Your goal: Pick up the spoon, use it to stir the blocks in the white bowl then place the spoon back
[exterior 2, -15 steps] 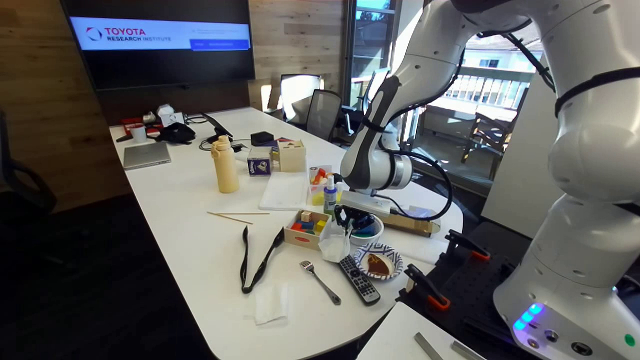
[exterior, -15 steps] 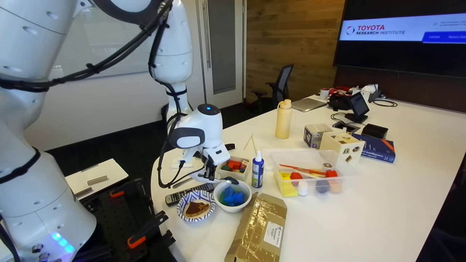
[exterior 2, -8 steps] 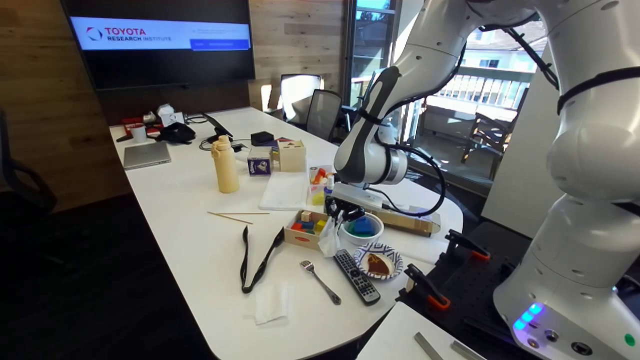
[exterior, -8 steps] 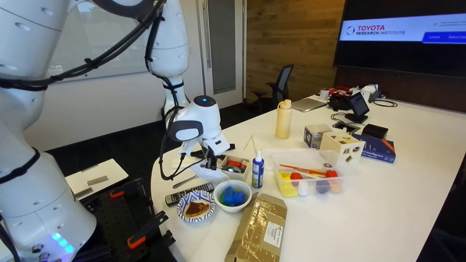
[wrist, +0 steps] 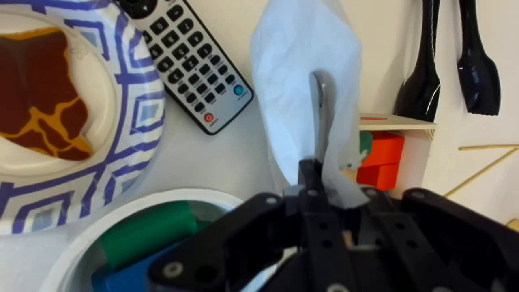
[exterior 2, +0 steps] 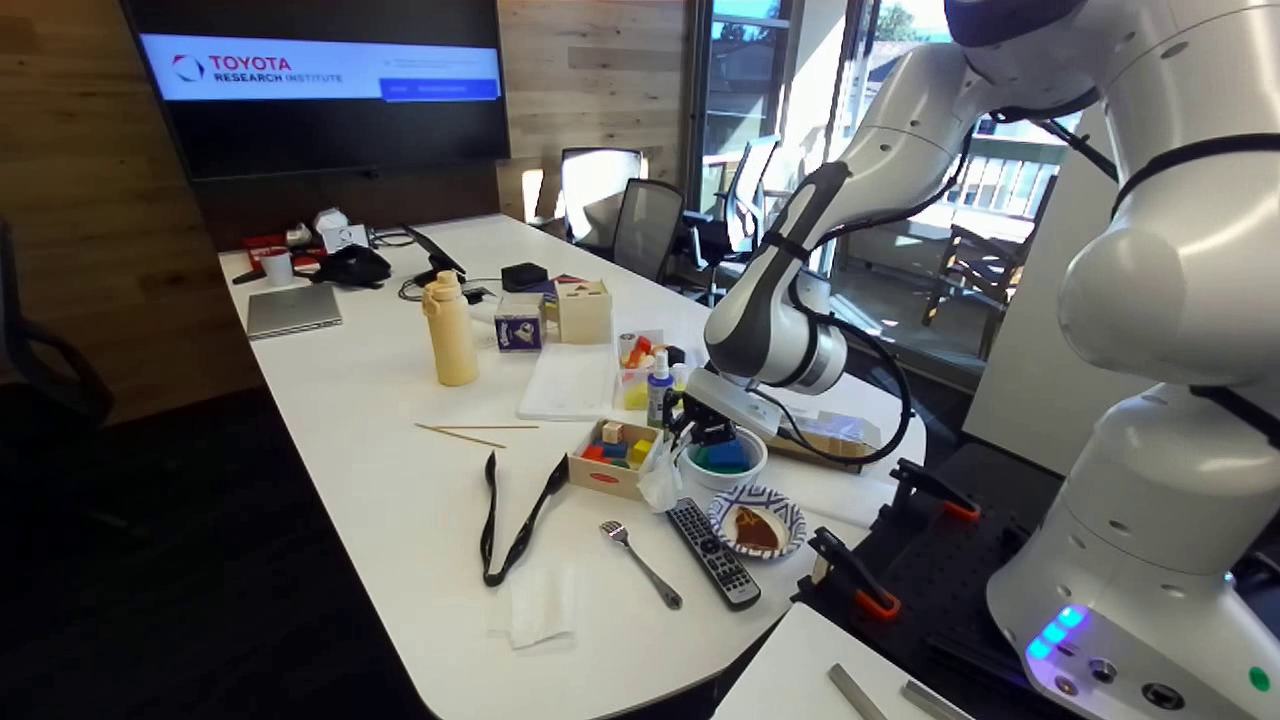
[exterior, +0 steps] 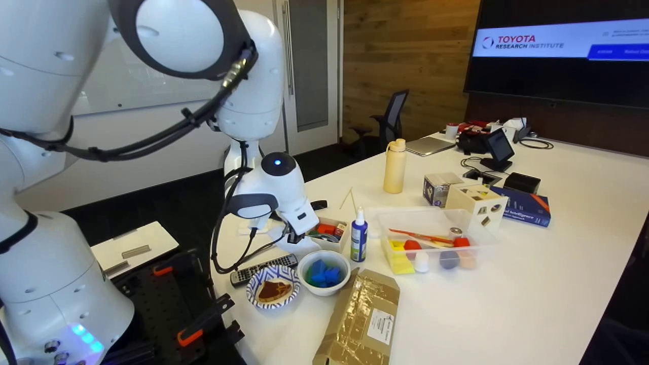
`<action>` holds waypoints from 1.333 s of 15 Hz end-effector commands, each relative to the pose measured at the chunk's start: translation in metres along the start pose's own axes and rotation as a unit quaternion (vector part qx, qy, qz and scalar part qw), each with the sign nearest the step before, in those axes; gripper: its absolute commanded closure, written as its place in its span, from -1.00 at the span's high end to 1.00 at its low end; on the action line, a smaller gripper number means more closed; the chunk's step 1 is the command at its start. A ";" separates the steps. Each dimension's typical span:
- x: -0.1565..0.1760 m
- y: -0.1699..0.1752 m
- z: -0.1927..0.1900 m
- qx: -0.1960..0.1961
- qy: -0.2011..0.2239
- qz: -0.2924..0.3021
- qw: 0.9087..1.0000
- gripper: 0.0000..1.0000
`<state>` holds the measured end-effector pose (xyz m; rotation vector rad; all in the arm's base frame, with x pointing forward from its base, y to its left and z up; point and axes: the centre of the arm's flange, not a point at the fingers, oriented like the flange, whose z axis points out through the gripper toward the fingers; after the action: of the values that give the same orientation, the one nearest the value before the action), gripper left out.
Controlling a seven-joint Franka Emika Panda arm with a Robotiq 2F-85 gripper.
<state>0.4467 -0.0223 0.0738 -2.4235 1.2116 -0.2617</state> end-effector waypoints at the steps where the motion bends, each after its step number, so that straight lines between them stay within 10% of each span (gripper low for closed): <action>1: 0.002 0.033 0.004 0.028 -0.003 0.017 0.999 -0.97; 11: 0.003 0.059 0.007 0.018 -0.037 0.053 0.998 -0.97; 20: -0.006 0.053 -0.019 -0.096 -0.042 0.072 0.992 -0.97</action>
<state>0.3956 -0.0559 0.0389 -2.3621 1.3620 -0.0716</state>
